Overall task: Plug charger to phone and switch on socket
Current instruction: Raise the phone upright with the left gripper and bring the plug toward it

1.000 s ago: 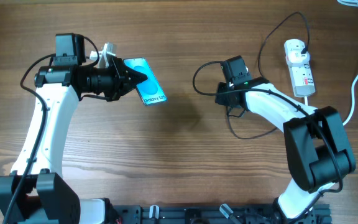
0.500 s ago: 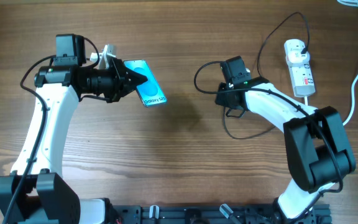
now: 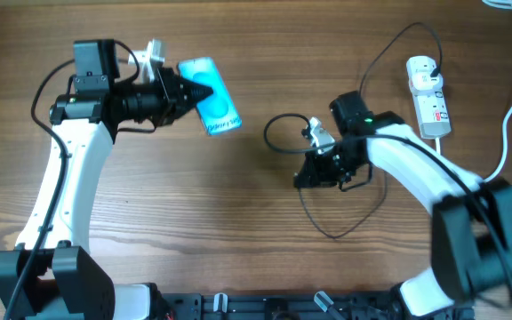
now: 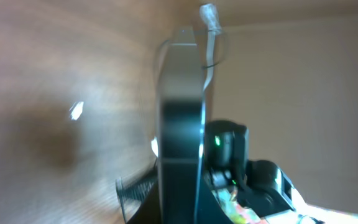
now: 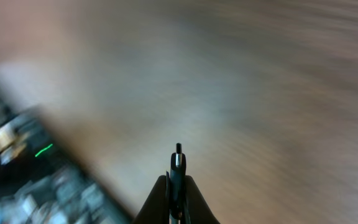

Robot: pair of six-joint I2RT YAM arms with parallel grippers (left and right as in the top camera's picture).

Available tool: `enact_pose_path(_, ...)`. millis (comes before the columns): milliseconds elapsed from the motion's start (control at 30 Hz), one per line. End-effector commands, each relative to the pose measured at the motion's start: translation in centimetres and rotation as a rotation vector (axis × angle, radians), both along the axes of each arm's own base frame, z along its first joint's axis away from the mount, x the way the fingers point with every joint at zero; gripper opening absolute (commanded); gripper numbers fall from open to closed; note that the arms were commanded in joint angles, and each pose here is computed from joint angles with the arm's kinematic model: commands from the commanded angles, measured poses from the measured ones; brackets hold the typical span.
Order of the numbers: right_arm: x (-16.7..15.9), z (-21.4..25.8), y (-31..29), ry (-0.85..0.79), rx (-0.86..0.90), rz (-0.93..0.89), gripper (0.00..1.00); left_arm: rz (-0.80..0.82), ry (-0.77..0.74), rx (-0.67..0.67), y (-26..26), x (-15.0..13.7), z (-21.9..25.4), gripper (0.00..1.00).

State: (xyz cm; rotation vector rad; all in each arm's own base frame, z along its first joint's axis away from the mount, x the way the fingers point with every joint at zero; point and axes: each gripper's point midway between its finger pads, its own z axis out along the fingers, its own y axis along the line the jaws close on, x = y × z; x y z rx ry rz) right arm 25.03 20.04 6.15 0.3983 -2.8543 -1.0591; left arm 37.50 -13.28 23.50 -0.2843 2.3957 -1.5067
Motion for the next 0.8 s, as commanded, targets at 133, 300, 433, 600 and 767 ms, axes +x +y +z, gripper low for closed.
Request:
enact_pose_path(133, -3.3, 13.1, 4.7, -0.25, 0.673, 0.278, 0.04, -0.16, -0.254, -0.148, -1.5, 0.0, 5.2, 0.04)
enact_pose_path(300, -3.3, 16.8, 5.3, -0.335, 0.925, 0.339, 0.04, -0.195, -0.296, -0.155, -2.4, -0.1, 5.8, 0.04)
enact_pose_path(433, -1.6, 17.9, 6.1, -0.36, 0.932, 0.343, 0.04, -0.255, -0.318, -0.161, -4.5, -0.9, 6.1, 0.04)
enact_pose_path(600, -0.3, 18.9, 7.0, -0.384, 0.924, 0.341, 0.04, -0.302, -0.334, -0.167, -6.2, -1.6, 6.2, 0.04)
enact_pose_path(767, 0.5, 19.1, 7.2, -0.377, 0.901, 0.31, 0.05, -0.31, -0.335, -0.169, -6.5, -1.8, 6.3, 0.04)
